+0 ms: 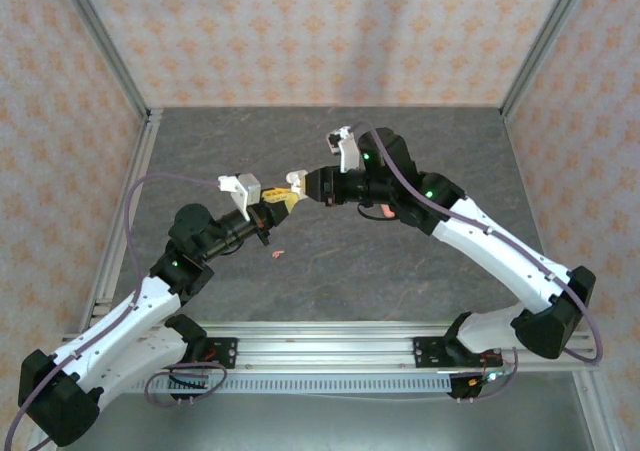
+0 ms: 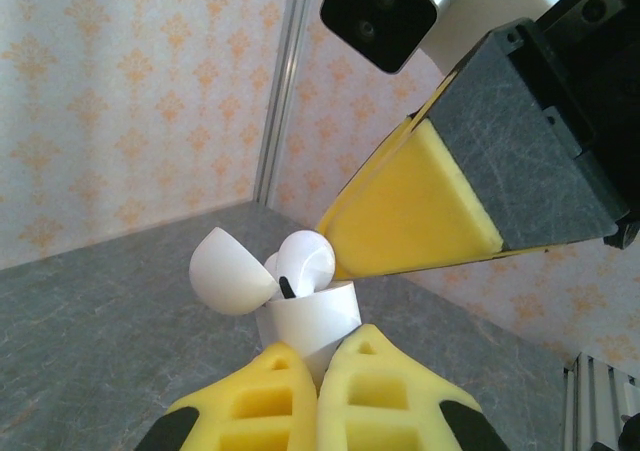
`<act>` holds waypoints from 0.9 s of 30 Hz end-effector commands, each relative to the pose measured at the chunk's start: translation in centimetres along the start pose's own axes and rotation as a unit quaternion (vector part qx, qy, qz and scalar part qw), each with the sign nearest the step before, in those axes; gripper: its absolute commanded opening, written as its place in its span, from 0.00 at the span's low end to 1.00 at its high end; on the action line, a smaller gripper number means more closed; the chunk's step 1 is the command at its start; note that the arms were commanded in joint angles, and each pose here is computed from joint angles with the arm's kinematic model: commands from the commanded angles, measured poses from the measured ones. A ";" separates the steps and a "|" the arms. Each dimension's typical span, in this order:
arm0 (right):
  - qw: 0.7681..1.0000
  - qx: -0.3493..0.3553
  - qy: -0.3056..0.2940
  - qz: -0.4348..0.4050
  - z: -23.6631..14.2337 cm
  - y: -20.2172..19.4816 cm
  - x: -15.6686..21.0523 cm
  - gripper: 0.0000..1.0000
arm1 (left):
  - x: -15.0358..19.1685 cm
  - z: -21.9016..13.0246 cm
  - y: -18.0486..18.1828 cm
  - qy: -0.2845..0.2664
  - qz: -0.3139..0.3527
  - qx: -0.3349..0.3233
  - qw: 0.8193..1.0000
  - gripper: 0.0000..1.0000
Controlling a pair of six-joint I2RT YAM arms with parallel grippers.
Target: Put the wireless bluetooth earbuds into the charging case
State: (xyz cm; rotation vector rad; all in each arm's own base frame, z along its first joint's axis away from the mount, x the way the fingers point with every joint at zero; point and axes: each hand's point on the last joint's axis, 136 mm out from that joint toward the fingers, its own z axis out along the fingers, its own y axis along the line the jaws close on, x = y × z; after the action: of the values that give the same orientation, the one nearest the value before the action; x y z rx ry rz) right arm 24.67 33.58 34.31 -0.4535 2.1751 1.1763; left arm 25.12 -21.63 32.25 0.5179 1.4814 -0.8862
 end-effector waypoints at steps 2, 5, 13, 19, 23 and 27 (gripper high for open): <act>1.000 -0.009 -0.008 -0.012 -0.1 0.6 -1.0 0.22 | -2.2 -0.3 -1.1 -0.026 0.016 0.018 0.999 0.00; 1.000 -0.009 -0.007 -0.011 -0.2 0.5 -1.0 0.21 | -2.2 -0.3 -1.1 -0.025 0.016 0.017 0.999 0.00; 1.000 -0.009 -0.017 -0.015 -2.1 0.5 -1.7 0.26 | -1.9 -0.4 -1.1 -0.022 0.019 0.016 0.999 0.00; 0.999 -0.001 -0.042 -0.008 -3.9 -0.2 -3.1 0.31 | -2.2 -0.3 -1.4 -0.021 0.024 0.023 0.999 0.00; 0.998 0.013 -0.051 0.017 -3.9 -1.8 -3.9 0.37 | -2.4 -0.2 -1.8 -0.020 0.027 0.035 0.999 0.00; 0.997 0.008 -0.041 0.063 -2.8 -3.5 -4.5 0.39 | -2.6 0.0 -2.2 -0.014 0.029 0.048 0.998 0.00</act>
State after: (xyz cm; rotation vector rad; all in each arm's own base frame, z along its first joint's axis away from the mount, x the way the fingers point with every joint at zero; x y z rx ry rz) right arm 28.33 28.98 35.52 -0.2930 2.1678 1.1494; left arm 24.60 -22.03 32.96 0.5619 1.4674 -0.8989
